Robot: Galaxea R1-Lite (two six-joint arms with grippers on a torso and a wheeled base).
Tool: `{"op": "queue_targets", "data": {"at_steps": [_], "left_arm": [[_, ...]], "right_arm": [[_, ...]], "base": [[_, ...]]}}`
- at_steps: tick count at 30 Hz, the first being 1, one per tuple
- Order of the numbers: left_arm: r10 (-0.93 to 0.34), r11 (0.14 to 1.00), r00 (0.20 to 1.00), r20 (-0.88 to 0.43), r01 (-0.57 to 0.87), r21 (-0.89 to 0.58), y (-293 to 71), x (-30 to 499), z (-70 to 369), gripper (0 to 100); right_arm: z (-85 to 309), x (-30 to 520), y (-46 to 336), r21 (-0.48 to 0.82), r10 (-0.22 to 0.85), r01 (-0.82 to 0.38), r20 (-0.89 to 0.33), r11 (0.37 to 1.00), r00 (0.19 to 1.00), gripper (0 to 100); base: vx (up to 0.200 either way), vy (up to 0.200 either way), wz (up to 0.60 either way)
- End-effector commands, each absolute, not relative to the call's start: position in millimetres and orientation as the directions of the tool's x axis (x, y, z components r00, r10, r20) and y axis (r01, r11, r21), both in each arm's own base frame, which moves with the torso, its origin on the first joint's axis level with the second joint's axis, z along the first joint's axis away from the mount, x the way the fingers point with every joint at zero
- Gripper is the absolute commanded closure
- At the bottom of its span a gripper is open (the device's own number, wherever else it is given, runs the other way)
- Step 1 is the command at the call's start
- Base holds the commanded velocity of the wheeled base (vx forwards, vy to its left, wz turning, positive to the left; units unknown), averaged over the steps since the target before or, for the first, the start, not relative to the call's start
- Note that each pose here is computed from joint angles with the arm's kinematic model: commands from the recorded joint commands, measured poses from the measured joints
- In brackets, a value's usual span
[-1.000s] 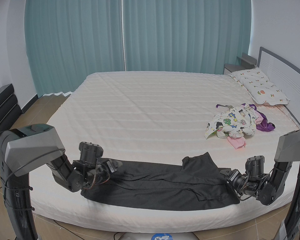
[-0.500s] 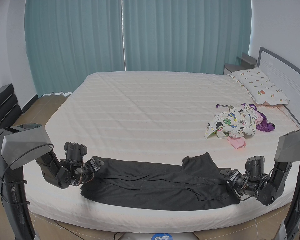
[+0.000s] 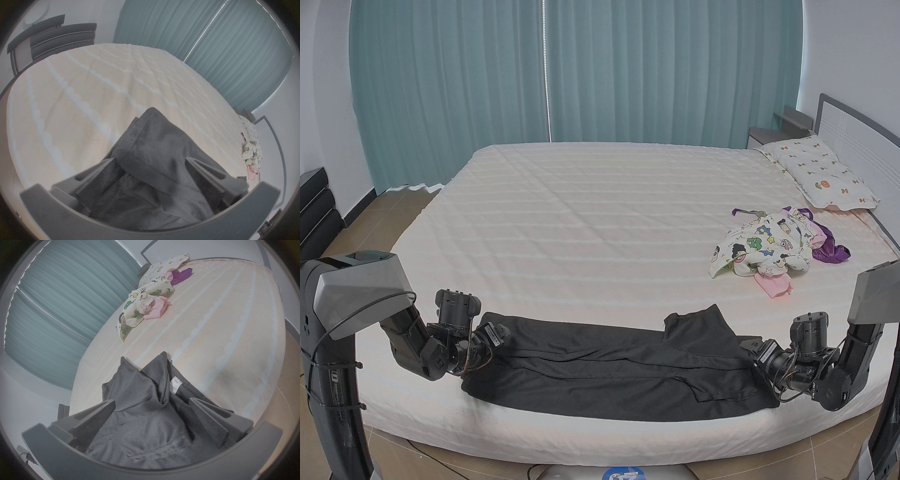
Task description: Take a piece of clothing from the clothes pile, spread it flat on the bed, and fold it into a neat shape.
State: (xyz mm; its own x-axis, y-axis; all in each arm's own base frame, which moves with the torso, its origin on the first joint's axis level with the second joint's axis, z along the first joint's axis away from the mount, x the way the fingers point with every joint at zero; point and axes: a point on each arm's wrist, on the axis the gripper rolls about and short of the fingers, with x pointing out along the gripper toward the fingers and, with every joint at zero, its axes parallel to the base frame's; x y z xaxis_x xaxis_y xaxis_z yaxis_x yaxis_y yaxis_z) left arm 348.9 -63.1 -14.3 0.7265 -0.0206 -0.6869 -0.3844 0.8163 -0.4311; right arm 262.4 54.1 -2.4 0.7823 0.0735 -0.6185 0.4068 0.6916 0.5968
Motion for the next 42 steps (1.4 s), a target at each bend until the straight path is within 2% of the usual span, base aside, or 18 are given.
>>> {"op": "queue_targets", "data": {"at_steps": [1, 14, 24, 34, 42], "left_arm": [[0.003, 0.817, 0.720, -0.694, -0.402, -0.414, -61.4, 346.4, -16.8, 100], [0.034, 0.809, 0.732, -0.681, -0.420, -0.412, -50.5, 335.3, -0.9, 100], [0.039, 0.815, 0.700, -0.713, -0.435, -0.382, -48.1, 329.1, -13.9, 100], [0.020, 0.811, 0.722, -0.692, -0.416, -0.410, -52.1, 330.7, -12.5, 100], [0.019, 0.812, 0.735, -0.677, -0.407, -0.419, -49.6, 321.4, -13.2, 100]], "right_arm": [[-2.8, 262.3, 54.3, 0.596, 0.074, 0.408, -0.620, 0.692, 0.781, 0], [-1.6, 262.0, 55.9, 0.599, 0.079, 0.401, -0.616, 0.694, 0.784, 0], [-1.6, 262.0, 55.9, 0.599, 0.079, 0.401, -0.616, 0.693, 0.784, 0], [2.6, 265.5, 55.7, 0.607, 0.077, 0.388, -0.598, 0.694, 0.798, 0], [-6.1, 277.0, 62.7, 0.549, 0.089, 0.337, -0.608, 0.765, 0.789, 0]], "base": [[0.000, 0.000, 0.00], [0.000, 0.000, 0.00], [0.000, 0.000, 0.00], [0.000, 0.000, 0.00], [0.000, 0.000, 0.00]]}}
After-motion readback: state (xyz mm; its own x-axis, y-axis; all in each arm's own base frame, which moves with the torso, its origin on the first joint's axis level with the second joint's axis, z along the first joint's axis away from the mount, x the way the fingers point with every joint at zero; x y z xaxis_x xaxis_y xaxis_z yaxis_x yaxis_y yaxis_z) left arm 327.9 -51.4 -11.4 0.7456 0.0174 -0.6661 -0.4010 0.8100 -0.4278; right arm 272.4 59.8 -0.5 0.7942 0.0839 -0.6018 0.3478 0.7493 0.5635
